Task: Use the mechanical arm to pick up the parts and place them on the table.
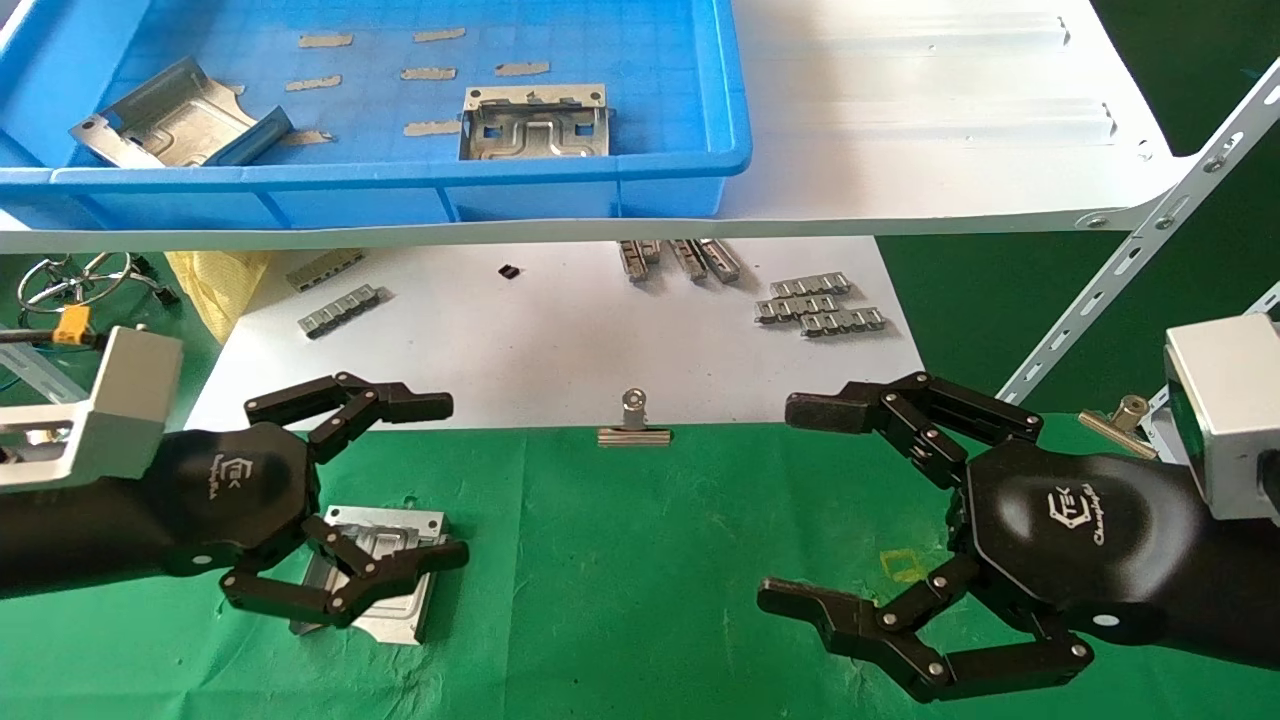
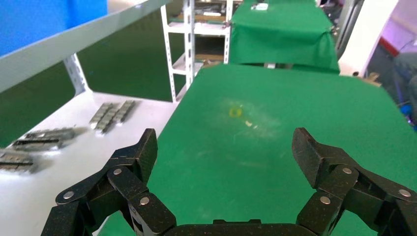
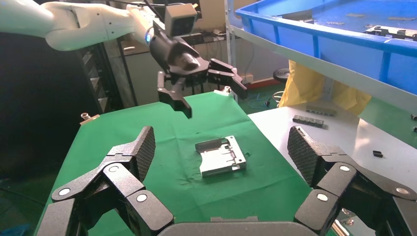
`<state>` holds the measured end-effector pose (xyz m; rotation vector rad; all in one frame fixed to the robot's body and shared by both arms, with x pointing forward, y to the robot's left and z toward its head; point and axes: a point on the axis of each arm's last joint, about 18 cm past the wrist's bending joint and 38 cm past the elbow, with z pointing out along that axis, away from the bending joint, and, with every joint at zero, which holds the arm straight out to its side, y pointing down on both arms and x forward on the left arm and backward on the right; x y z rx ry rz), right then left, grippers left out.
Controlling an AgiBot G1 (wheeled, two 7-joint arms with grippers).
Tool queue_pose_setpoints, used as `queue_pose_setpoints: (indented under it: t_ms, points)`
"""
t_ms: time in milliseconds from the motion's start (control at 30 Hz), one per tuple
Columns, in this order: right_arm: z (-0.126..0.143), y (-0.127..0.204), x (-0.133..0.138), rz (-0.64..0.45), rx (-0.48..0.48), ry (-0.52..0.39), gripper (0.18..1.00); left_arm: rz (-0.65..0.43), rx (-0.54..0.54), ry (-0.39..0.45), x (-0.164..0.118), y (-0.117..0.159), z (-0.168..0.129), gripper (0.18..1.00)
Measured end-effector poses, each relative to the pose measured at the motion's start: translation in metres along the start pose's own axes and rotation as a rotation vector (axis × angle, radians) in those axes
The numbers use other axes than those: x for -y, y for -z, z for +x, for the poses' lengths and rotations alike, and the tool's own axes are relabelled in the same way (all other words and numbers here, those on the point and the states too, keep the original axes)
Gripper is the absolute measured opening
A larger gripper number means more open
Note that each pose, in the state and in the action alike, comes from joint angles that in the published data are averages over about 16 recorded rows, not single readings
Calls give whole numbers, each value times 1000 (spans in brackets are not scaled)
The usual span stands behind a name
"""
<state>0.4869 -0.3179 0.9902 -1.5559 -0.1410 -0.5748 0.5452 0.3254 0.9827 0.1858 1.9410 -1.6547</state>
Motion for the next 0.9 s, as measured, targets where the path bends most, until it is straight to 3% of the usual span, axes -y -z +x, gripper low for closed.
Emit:
queue_pose_setpoints:
  t_ms: [900]
  points:
    - [0, 0, 0, 0, 0, 0, 1001, 105, -81, 26, 43, 0, 56, 1001]
